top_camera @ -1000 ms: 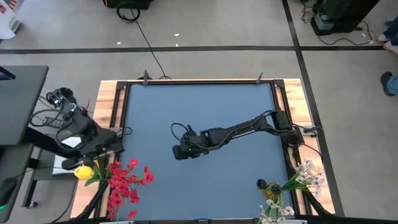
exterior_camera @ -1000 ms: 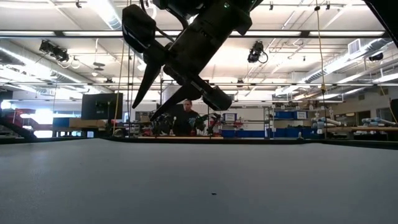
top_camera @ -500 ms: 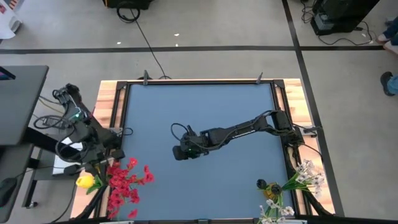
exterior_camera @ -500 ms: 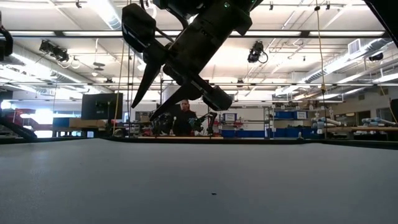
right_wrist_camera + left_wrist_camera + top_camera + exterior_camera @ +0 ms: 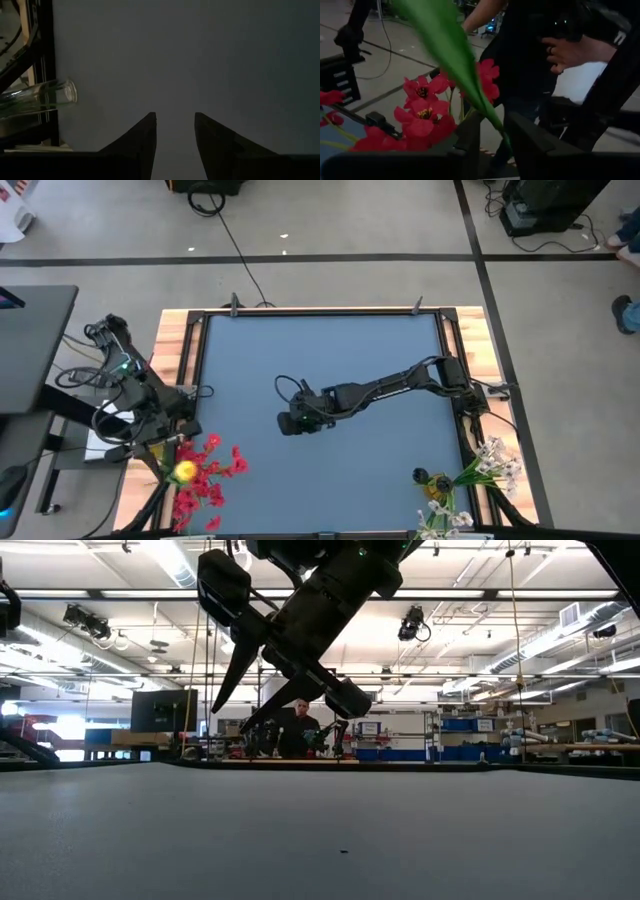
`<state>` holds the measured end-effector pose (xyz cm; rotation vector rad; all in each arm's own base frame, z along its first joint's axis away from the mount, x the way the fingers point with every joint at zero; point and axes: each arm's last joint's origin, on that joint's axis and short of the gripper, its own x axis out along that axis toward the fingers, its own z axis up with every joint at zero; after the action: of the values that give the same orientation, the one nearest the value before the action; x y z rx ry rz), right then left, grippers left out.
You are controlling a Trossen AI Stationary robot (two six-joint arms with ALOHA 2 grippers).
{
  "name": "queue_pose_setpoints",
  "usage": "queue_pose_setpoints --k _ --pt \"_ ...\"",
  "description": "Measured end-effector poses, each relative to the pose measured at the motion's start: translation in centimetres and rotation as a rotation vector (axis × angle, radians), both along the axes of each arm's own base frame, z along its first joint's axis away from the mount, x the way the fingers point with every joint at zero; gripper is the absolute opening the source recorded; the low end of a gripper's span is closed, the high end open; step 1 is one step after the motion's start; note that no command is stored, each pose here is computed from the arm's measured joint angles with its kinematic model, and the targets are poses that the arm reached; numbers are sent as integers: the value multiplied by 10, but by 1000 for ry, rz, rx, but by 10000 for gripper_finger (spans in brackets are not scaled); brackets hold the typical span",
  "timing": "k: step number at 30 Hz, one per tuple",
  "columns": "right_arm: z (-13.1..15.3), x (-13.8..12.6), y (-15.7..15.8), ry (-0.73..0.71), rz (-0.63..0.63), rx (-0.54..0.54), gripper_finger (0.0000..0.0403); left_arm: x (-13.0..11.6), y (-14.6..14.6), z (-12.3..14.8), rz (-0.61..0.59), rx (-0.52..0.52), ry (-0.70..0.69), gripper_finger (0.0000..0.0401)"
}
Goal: Sort flowers into vase by color
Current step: Put the yellow flower into the transparent flower vase
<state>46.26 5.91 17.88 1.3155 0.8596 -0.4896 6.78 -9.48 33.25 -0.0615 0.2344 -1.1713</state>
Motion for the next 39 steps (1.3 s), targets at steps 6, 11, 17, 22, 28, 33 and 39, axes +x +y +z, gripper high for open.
queue_pose_setpoints --k 6,11,17,22,28,33,39 --pt "0 0 2 3 -12 13 142 1 1 -3 28 58 -57 105" --pt "0 0 2 4 -10 16 142 1 2 -2 47 74 -92 33" --pt "0 0 2 2 -19 5 142 -1 7 5 103 58 -104 13" --pt "0 0 0 -2 -18 -18 142 -7 16 19 157 75 -102 17" --pt "1 2 -4 -26 -3 -44 142 -15 28 37 209 95 -100 18" --pt "2 3 -5 -44 -4 -65 142 -21 38 50 266 131 10 37" --pt "2 3 -5 -46 5 -90 142 -20 36 65 285 266 230 80"
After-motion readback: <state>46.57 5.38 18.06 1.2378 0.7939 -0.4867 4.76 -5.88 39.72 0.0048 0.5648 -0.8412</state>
